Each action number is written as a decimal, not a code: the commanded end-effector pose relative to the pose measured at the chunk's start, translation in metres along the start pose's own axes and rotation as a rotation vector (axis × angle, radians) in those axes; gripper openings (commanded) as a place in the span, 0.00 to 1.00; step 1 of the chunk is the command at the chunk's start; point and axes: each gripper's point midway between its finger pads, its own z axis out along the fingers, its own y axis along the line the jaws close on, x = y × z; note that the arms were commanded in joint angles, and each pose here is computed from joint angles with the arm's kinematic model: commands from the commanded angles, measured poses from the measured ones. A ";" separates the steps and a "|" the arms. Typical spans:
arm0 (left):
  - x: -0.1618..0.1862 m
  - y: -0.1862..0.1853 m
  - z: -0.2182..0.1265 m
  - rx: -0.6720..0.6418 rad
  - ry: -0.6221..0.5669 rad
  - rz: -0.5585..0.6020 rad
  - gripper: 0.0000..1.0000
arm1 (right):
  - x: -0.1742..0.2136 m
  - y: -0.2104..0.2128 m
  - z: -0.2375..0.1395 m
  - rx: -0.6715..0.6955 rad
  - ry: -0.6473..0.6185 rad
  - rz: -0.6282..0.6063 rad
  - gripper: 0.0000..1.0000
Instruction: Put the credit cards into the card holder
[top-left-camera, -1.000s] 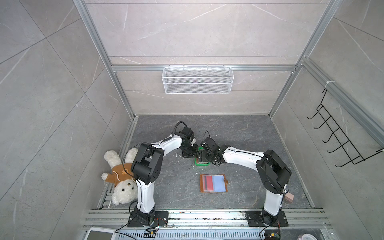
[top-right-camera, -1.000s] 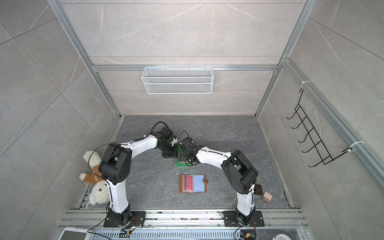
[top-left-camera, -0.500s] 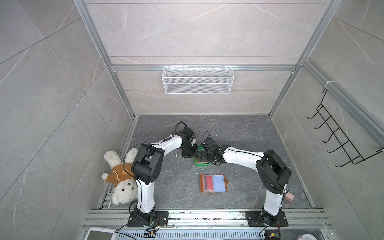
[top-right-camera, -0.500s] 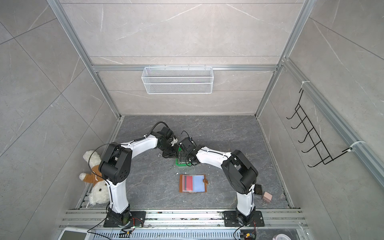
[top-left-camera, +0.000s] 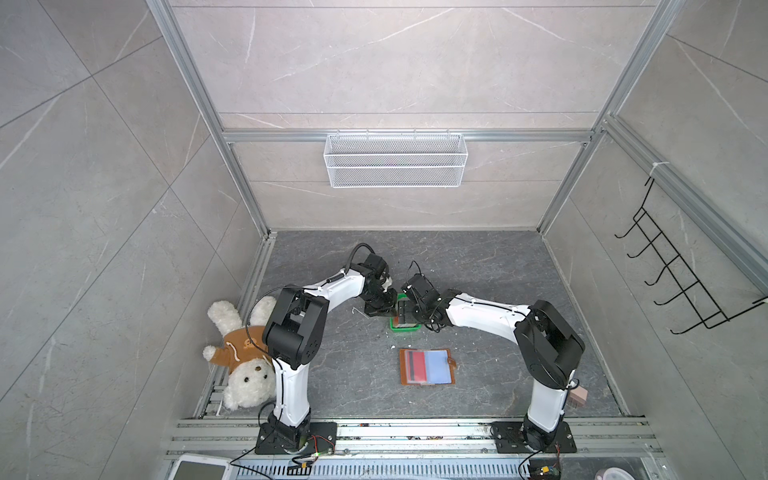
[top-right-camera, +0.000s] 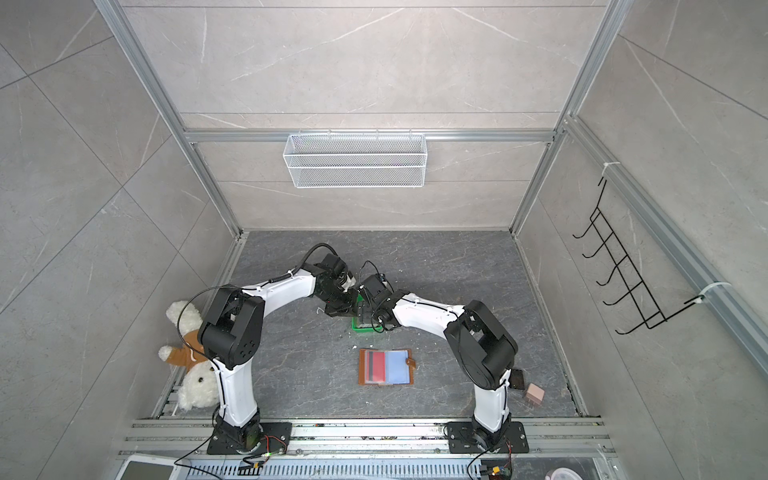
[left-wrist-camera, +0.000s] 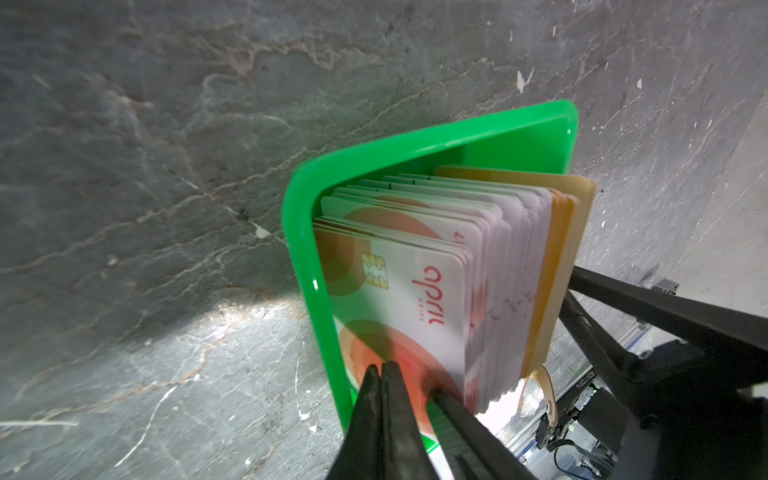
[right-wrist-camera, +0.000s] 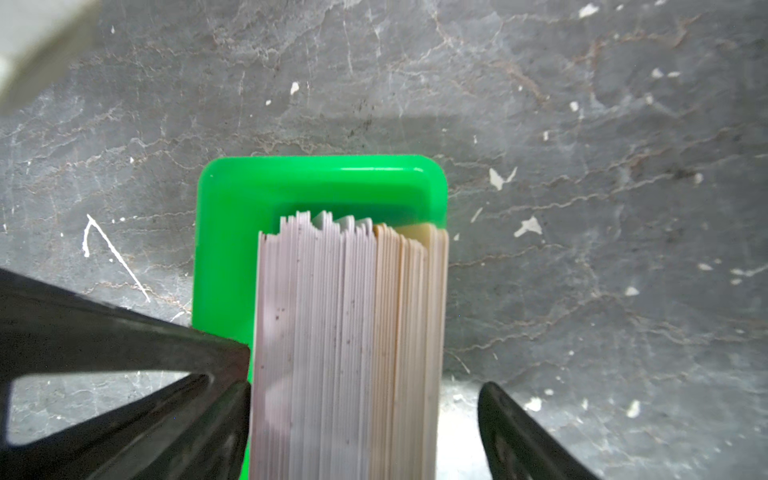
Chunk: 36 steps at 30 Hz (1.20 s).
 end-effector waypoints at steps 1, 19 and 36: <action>-0.002 -0.003 -0.001 -0.001 0.006 -0.007 0.05 | -0.005 -0.010 -0.015 0.045 -0.023 -0.005 0.85; -0.001 -0.012 0.006 0.074 0.028 -0.024 0.12 | -0.010 0.004 -0.038 -0.041 -0.032 0.007 0.84; 0.000 -0.013 0.004 0.069 0.024 -0.022 0.12 | -0.007 0.035 -0.033 -0.164 0.025 0.132 0.31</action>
